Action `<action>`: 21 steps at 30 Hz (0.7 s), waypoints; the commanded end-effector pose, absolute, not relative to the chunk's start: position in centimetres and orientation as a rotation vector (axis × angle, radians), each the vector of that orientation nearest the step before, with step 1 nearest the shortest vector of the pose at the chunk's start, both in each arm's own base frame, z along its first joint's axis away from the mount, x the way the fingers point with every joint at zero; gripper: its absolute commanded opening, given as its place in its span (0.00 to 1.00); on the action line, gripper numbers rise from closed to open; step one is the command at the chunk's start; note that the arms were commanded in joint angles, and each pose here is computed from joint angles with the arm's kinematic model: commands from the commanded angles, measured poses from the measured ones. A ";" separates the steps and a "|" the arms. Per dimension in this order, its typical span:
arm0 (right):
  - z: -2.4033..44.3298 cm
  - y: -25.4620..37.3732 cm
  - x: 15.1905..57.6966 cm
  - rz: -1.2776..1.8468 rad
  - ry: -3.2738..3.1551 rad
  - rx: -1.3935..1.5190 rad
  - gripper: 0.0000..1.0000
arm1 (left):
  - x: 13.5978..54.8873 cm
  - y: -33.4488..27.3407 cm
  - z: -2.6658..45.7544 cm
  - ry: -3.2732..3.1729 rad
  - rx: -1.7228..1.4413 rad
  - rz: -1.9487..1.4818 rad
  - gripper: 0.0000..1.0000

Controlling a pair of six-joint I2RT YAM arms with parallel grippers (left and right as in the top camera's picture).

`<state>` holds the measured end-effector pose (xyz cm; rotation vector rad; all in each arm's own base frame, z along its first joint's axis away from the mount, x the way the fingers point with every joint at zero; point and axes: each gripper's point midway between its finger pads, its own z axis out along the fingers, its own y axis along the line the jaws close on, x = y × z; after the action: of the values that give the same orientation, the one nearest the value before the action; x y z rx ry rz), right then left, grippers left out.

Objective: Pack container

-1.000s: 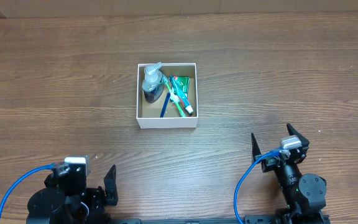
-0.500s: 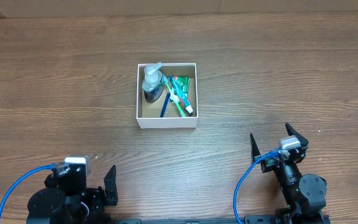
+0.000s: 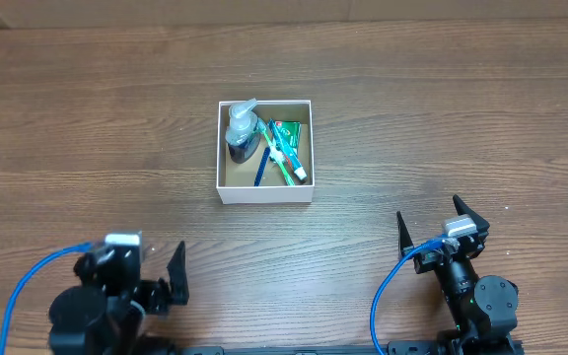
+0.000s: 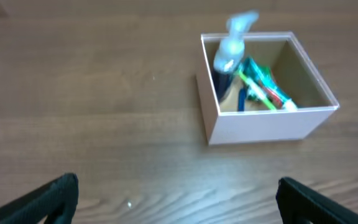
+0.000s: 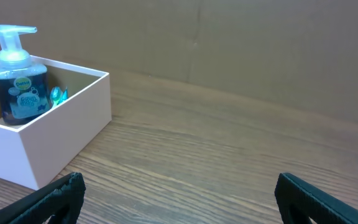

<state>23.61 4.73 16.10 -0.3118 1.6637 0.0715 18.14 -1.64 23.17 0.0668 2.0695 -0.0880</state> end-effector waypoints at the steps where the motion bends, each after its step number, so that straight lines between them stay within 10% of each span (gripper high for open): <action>1: 16.5 5.0 23.5 0.075 1.645 -0.325 1.00 | 20.3 -1.8 18.3 2.061 0.169 -0.037 1.00; 21: 16.5 5.0 23.5 0.075 1.645 -0.325 1.00 | 24.6 -1.7 15.7 1.624 0.260 0.084 1.00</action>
<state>23.60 4.73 16.11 -0.3120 1.6632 0.0718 24.61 -1.69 15.66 0.2467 1.6314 0.0730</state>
